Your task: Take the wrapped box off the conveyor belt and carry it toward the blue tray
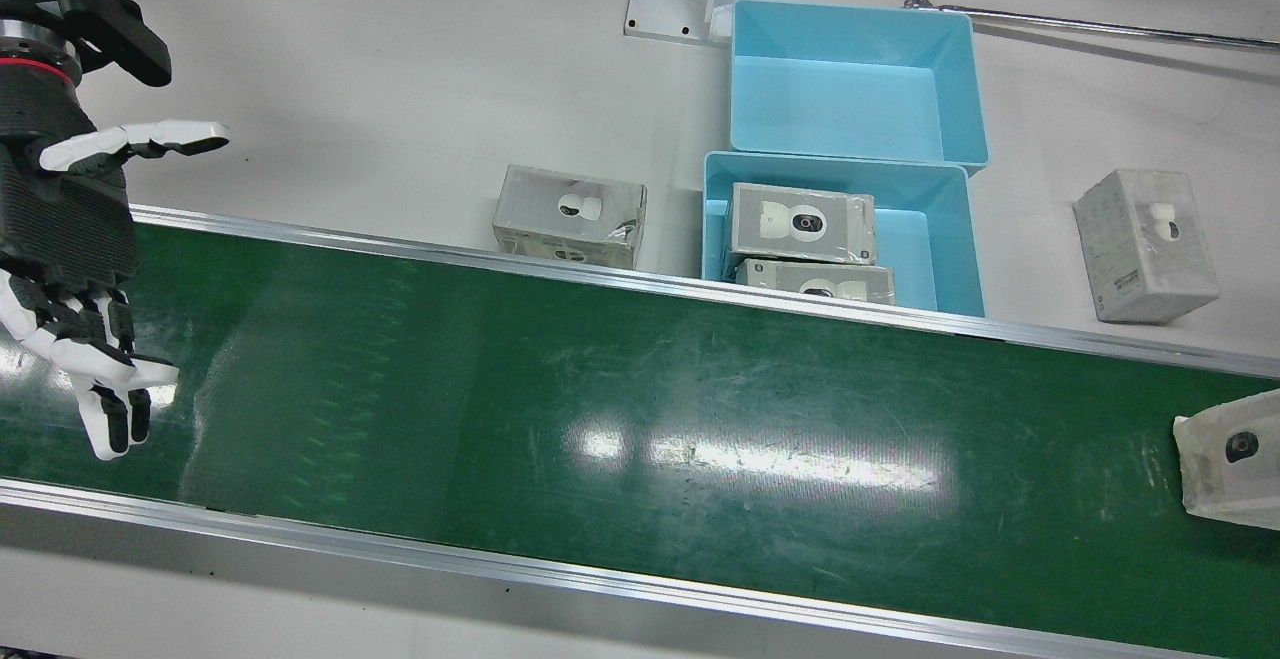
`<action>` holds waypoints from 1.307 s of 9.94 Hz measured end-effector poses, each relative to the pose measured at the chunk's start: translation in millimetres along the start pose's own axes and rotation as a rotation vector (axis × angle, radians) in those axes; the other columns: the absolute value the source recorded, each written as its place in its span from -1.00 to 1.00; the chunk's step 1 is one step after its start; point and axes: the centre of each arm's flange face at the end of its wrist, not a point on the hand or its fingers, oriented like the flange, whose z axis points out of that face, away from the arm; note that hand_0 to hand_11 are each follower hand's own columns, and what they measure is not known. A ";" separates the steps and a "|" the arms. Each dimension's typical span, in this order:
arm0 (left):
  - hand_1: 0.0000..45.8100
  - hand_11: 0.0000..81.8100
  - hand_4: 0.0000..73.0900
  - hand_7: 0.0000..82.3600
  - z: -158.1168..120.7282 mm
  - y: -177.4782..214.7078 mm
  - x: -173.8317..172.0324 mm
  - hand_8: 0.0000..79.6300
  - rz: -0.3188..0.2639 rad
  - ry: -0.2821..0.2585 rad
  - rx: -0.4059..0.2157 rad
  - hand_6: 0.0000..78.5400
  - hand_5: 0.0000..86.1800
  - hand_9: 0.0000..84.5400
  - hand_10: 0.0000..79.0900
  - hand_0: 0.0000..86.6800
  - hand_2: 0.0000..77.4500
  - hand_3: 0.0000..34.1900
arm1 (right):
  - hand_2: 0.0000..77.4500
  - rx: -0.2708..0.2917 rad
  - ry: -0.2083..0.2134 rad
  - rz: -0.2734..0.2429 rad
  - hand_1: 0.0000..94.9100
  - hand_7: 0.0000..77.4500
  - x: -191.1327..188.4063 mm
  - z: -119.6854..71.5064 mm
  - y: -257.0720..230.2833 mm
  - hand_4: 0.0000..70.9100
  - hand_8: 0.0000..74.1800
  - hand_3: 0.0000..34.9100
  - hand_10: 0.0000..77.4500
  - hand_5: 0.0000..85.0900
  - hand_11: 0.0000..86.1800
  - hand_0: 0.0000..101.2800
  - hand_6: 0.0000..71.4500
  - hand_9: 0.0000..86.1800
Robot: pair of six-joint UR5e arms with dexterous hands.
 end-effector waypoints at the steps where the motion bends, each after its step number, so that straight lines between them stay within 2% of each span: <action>1: -1.00 -1.00 -1.00 -0.99 0.0 0.0 0.0 -0.99 0.000 0.000 0.000 -1.00 -0.97 -1.00 -0.99 -1.00 -0.99 -1.00 | -0.68 0.000 0.000 0.001 -0.67 -0.32 0.0 0.0 0.0 -0.48 -0.91 -0.54 -0.96 -0.59 -0.91 -0.02 -0.74 -0.82; 5: -1.00 -1.00 -1.00 -0.99 0.0 0.0 0.0 -0.99 0.000 0.000 0.000 -1.00 -0.97 -1.00 -0.99 -1.00 -0.97 -1.00 | -0.68 -0.003 -0.001 0.005 -0.68 -0.32 1.5 1.0 0.9 -0.48 -0.94 -0.52 -0.96 -0.59 -0.91 -0.03 -0.74 -0.82; 6: -1.00 -1.00 -1.00 -0.99 0.0 0.0 0.0 -0.99 0.000 0.000 0.000 -1.00 -0.97 -1.00 -0.99 -1.00 -0.97 -1.00 | -0.66 -0.003 0.000 0.005 -0.68 -0.32 2.5 1.1 0.7 -0.46 -0.94 -0.59 -0.96 -0.59 -0.91 -0.02 -0.73 -0.82; 11: -1.00 -0.99 -1.00 -0.99 0.0 0.0 0.0 -0.99 0.000 0.000 0.000 -1.00 -0.97 -1.00 -1.00 -1.00 -0.97 -1.00 | -0.66 0.002 0.006 -0.001 -0.68 -0.34 5.8 1.4 -2.5 -0.49 -0.94 -0.62 -0.96 -0.59 -0.91 -0.02 -0.73 -0.82; 12: -1.00 -1.00 -1.00 -0.99 0.0 0.0 0.0 -0.99 0.000 0.000 0.000 -1.00 -0.97 -1.00 -0.99 -1.00 -0.97 -1.00 | -0.66 -0.004 0.008 0.000 -0.68 -0.34 6.5 2.2 -2.6 -0.46 -0.94 -0.69 -0.96 -0.59 -0.91 -0.02 -0.73 -0.82; 13: -1.00 -1.00 -1.00 -0.99 0.0 0.0 0.0 -0.99 0.000 0.000 0.000 -1.00 -0.97 -1.00 -0.99 -1.00 -0.97 -1.00 | -0.62 -0.011 0.008 0.000 -0.71 -0.34 6.8 3.1 -2.6 -0.48 -0.93 -0.88 -0.97 -0.63 -0.94 -0.05 -0.73 -0.85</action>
